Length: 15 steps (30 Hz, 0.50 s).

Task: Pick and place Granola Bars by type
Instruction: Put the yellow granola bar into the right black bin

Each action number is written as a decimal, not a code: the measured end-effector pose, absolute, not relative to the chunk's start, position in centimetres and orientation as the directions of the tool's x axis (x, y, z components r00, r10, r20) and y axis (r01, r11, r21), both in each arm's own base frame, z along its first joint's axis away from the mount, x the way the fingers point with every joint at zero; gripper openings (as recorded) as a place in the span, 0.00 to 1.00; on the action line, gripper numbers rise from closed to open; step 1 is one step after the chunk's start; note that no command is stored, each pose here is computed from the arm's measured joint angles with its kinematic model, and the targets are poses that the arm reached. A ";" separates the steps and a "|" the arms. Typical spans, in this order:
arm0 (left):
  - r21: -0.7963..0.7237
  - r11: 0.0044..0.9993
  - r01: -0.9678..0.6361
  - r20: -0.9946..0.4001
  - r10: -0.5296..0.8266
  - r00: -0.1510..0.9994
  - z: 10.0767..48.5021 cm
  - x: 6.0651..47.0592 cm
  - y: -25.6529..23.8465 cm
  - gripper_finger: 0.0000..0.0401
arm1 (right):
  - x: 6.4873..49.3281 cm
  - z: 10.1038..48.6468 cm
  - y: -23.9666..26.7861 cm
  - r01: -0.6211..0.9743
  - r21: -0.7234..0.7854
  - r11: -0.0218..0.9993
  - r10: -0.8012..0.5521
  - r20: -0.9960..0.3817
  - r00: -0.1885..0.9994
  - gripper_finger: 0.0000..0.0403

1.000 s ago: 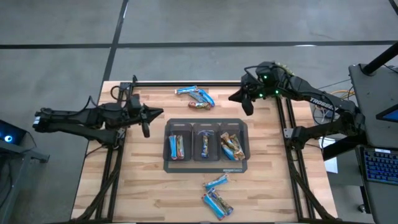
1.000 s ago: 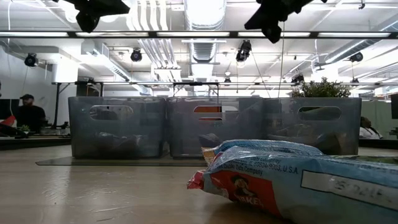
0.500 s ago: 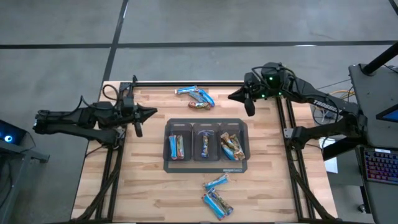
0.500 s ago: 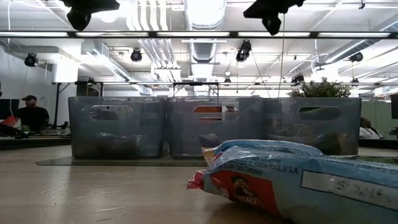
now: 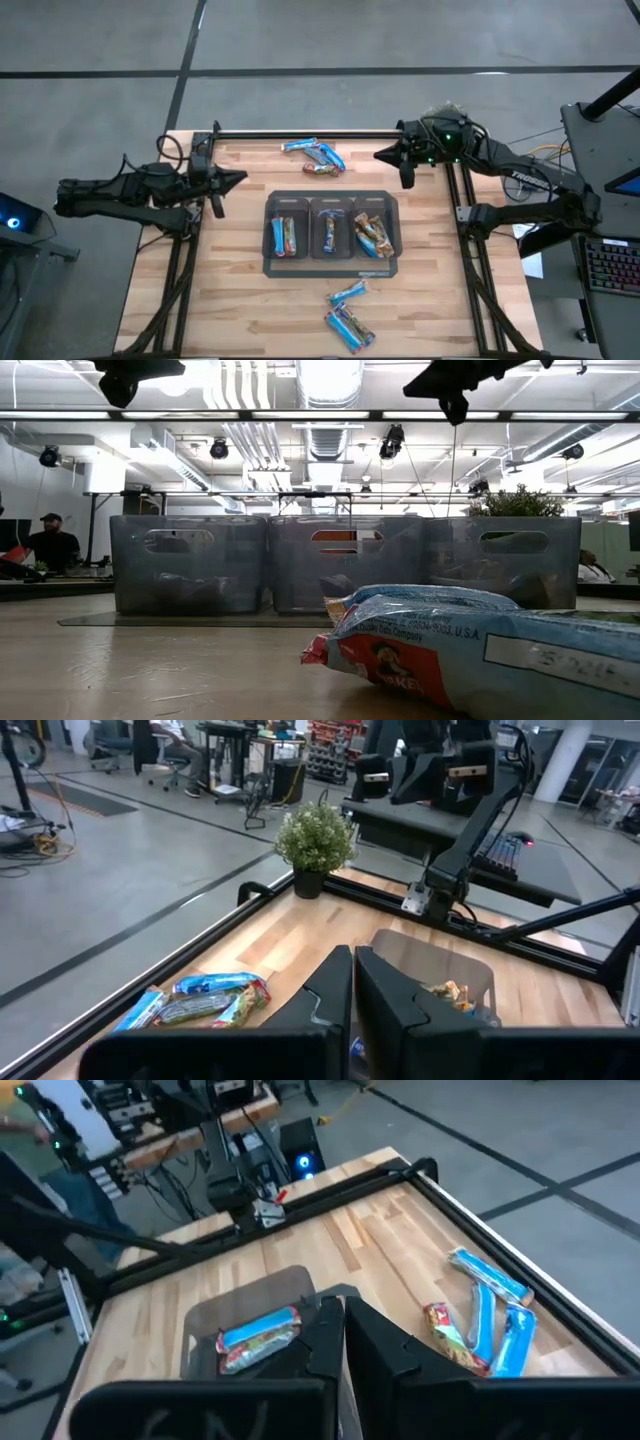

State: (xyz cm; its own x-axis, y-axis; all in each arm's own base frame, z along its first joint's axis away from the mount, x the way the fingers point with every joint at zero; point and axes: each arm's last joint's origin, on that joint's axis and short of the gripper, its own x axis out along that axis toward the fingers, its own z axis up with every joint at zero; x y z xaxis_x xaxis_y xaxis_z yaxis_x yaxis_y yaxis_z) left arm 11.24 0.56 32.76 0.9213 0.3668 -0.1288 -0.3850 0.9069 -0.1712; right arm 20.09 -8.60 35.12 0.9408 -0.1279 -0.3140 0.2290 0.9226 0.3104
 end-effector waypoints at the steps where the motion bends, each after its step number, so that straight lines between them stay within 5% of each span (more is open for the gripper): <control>1: -0.169 0.904 -0.392 -0.128 0.374 0.919 32.8 11.2 0.6 0.00 | 20.0 35.0 -8.6 0.242 0.305 0.921 -0.144 -0.311 0.940 0.02; 15: -0.173 0.901 -0.397 -0.128 0.380 0.916 32.8 11.2 0.6 0.00 | 19.9 34.7 -8.6 0.253 0.302 0.919 -0.154 -0.317 0.936 0.02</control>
State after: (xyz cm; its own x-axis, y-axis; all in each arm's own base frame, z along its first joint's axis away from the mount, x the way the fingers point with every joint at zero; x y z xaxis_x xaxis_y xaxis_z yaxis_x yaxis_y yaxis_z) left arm 11.22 0.60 32.76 0.9162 0.3795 -0.1284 -0.3975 0.9012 -0.1726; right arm 19.90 -8.59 34.68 0.9357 -0.1539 -0.3174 0.2535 0.9191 0.3018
